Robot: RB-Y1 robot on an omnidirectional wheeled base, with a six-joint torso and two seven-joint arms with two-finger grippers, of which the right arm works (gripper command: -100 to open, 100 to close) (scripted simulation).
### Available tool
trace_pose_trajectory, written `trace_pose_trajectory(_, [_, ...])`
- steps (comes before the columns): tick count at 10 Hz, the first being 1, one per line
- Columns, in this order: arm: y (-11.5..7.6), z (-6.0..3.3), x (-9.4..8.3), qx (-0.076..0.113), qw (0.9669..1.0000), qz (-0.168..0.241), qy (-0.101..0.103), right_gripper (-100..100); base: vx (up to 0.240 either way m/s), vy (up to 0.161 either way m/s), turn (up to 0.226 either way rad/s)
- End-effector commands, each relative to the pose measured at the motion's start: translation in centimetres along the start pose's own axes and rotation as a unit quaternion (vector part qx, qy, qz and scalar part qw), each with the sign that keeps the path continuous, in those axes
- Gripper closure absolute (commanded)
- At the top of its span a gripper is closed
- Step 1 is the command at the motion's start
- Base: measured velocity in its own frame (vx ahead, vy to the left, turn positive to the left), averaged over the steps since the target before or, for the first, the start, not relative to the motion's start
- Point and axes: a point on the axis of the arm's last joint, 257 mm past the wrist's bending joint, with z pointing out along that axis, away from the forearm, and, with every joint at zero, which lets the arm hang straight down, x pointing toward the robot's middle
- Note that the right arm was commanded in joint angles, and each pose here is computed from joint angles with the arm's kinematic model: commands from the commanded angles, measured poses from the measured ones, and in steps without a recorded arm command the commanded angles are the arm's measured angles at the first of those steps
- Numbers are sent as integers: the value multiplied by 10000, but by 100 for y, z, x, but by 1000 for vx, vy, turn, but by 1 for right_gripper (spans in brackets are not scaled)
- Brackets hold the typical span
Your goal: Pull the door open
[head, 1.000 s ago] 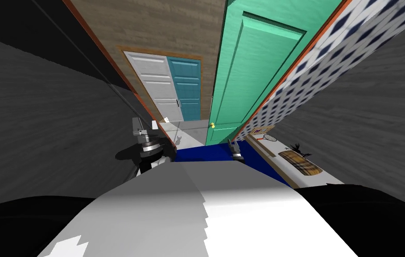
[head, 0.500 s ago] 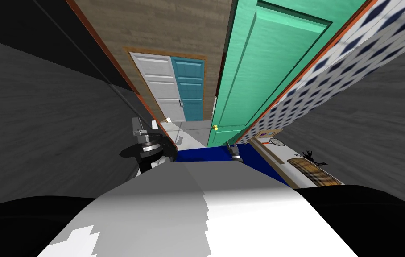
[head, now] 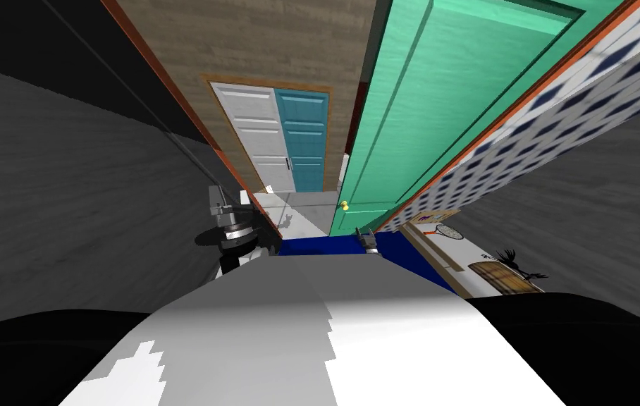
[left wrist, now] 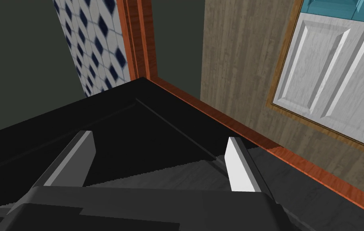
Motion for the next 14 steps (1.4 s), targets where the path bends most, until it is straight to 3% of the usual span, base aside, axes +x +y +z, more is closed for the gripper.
trace_pose_trajectory(1, [13, -68, 145, -4, 9997, -204, 138, -100, 118, 19, 120])
trace_pose_trajectory(8, [146, -295, 594, -66, 9961, -687, 550, -100, 155, -30, 79])
trace_pose_trajectory(9, [122, -270, 555, -55, 9966, -641, 516, -100, 75, -41, 18])
trace_pose_trajectory(10, [-55, -305, 532, -2, 9959, -736, 533, -100, 96, 68, 144])
trace_pose_trajectory(12, [-144, -323, 519, 39, 9956, -761, 537, -100, 100, 83, 78])
trace_pose_trajectory(14, [-367, -379, 489, 179, 9953, -784, 539, -100, 143, 88, 124])
